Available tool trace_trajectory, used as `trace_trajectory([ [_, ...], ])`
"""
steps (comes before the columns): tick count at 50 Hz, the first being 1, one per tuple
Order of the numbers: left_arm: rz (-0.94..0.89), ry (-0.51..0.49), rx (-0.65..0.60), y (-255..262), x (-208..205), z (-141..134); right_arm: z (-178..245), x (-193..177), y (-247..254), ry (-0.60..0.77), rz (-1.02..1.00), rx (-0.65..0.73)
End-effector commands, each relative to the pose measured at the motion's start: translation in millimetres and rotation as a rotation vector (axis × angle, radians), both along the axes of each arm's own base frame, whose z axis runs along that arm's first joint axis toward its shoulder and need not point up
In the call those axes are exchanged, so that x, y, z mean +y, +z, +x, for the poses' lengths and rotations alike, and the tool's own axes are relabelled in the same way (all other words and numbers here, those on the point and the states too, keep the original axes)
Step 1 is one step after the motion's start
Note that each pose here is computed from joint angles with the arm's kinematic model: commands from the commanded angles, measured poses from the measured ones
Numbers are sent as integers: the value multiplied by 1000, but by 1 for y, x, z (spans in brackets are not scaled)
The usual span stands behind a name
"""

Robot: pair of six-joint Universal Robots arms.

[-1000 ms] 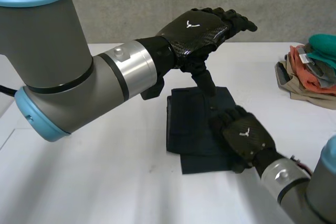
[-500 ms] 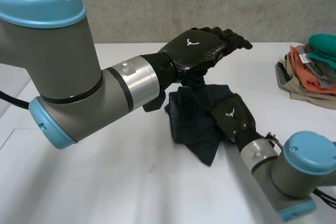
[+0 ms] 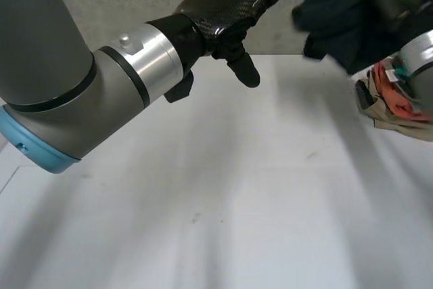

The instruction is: Fold the laundry.

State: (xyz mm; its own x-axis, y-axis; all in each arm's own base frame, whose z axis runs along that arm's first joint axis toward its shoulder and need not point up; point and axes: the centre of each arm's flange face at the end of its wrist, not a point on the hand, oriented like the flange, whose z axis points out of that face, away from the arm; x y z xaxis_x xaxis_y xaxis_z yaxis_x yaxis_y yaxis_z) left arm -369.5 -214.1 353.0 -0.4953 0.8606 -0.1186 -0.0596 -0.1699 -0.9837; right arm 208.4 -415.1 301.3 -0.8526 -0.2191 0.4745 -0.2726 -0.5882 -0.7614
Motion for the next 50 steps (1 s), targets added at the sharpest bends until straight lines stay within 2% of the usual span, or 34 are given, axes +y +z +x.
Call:
trace_trajectory([
  [1,2,-4,-3,0,4,1,-109,-49,42,3,8,-61],
  [3,5,-5,-7,-2,4,1,-146,-62,42,-35,15,-81],
  [6,9,-8,-10,-3,5,0,-174,-72,36,-63,28,-90],
  [11,12,-10,-13,-5,6,0,-220,-92,-13,-37,154,-99],
  [18,31,-10,-28,-13,5,-1,-241,-102,-99,8,333,-131],
  [24,48,-12,-43,-21,6,-1,-243,-101,-133,4,394,-145],
  [28,48,-14,-41,-20,7,-1,-242,-99,-127,-16,377,-144],
  [38,39,-36,-30,-15,15,-5,-241,-81,-58,-125,297,-181],
  [46,31,-55,-21,-9,24,-7,-231,-44,-24,-163,417,-232],
  [49,25,-55,-16,-6,26,-6,-250,-26,-8,-284,447,-275],
  [50,21,-58,-13,-5,27,-6,-261,-16,2,-373,449,-278],
])
